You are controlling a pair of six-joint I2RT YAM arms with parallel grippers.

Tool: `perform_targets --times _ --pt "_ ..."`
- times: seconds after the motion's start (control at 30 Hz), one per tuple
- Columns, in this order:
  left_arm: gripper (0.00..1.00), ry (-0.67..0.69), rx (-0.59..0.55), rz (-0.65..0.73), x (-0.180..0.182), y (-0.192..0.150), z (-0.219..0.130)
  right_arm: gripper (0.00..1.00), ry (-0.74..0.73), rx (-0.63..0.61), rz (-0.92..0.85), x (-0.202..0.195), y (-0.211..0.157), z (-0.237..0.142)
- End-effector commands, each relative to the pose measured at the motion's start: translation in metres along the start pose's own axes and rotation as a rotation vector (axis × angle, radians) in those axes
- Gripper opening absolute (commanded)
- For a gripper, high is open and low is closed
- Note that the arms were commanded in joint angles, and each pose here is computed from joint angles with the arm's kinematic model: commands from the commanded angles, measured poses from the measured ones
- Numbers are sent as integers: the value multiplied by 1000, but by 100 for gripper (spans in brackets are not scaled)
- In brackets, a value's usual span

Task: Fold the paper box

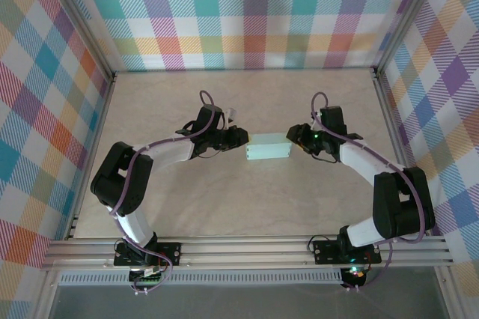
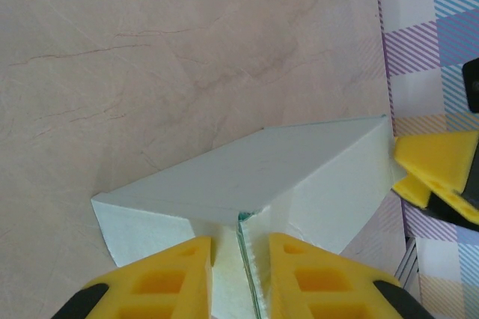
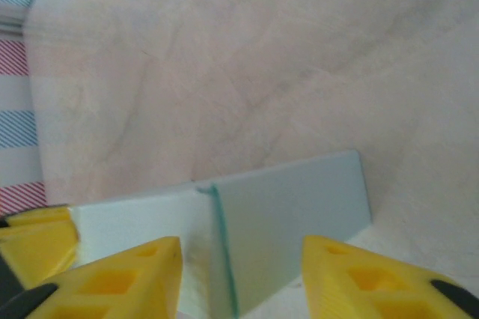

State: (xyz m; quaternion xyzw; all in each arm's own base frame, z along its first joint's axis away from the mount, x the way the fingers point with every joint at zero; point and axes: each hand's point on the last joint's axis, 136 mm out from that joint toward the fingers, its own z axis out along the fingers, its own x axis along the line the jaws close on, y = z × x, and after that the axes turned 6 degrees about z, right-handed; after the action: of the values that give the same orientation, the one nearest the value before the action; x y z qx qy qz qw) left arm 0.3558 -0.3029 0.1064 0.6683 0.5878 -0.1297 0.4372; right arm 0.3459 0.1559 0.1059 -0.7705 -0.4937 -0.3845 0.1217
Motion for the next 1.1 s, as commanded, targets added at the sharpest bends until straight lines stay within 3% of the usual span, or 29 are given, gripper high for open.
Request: perform_targets --times 0.0,0.13,0.27,0.4,0.43,0.7,0.77,0.87,0.97,1.07 --pt "22 340 288 -145 95 -98 2 49 -69 29 -11 -16 -12 -2" --pt "22 341 292 -147 96 -100 2 47 -35 59 8 -14 -17 2" --pt "22 339 292 -142 96 -99 2 29 12 90 41 -12 -23 7" --pt "22 337 290 -144 96 -99 3 2 50 125 85 -17 -33 13" --pt "22 338 292 -144 96 -99 3 0 56 125 93 -18 -34 14" --pt "22 340 296 -145 97 -100 3 0 163 98 105 -2 -24 11" --pt "22 339 293 -145 96 -99 3 23 164 83 96 3 -19 9" --pt "22 340 294 -144 97 -100 3 28 172 71 82 10 -15 5" --pt "22 342 295 -145 97 -100 3 25 185 68 101 9 -15 6" --pt "22 343 296 -143 97 -100 3 6 180 74 132 0 -19 11"
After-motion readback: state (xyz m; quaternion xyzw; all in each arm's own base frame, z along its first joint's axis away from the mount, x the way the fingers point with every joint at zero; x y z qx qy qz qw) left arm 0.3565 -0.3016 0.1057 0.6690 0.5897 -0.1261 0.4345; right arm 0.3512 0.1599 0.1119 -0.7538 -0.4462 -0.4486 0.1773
